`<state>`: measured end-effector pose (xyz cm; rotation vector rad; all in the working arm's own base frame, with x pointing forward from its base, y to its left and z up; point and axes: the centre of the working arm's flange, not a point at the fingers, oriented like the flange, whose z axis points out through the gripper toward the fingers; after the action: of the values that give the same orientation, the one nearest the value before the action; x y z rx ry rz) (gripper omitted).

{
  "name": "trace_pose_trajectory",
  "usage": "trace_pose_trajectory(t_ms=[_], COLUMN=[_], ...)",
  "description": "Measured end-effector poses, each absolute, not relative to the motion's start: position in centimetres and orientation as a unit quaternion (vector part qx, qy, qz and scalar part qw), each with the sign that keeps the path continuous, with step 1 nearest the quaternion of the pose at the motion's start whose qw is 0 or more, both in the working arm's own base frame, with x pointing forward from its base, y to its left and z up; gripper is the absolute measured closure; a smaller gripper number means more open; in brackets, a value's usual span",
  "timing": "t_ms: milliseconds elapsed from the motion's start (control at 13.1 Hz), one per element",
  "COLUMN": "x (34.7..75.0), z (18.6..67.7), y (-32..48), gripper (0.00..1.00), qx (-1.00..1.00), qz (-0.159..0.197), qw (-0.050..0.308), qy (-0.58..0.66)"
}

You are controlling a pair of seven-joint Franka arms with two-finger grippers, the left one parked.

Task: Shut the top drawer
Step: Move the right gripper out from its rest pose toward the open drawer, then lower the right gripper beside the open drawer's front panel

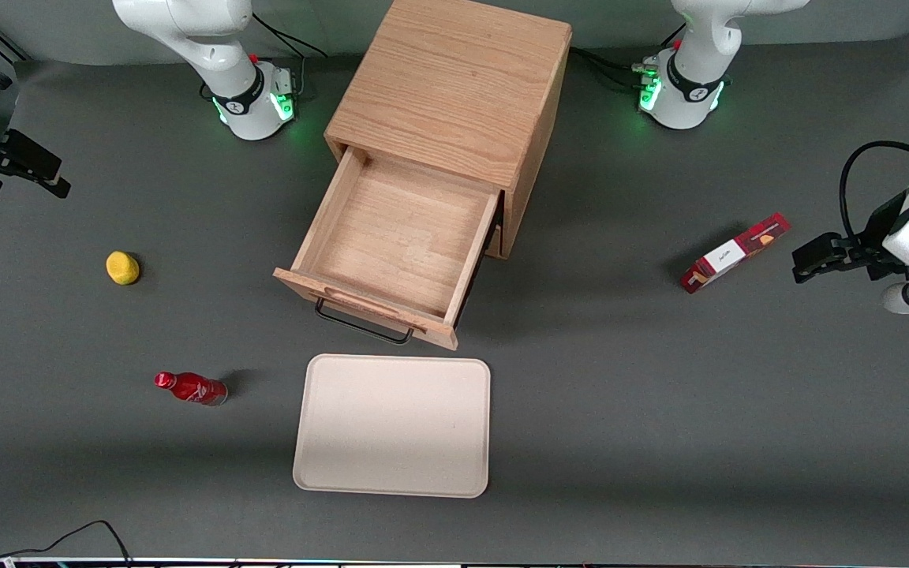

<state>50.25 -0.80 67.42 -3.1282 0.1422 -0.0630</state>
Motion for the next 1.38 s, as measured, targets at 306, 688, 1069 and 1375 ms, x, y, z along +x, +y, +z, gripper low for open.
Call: trace_pose_trajectory(t_ms=[306,688,1069,1375], x=[50.9,55.8,59.2,63.5], z=[67.2,69.4,69.2,62.8], y=[0.1,8.3,16.2,17.5], gripper=[0.0,0.0,0.0,0.0], qx=[-0.999,-0.996,-0.985,-0.952], qz=[-0.015,-0.026,-0.066,-0.045], qw=[0.029,0.063,0.105,0.156], qy=[0.037,-0.049,-0.123,-0.26])
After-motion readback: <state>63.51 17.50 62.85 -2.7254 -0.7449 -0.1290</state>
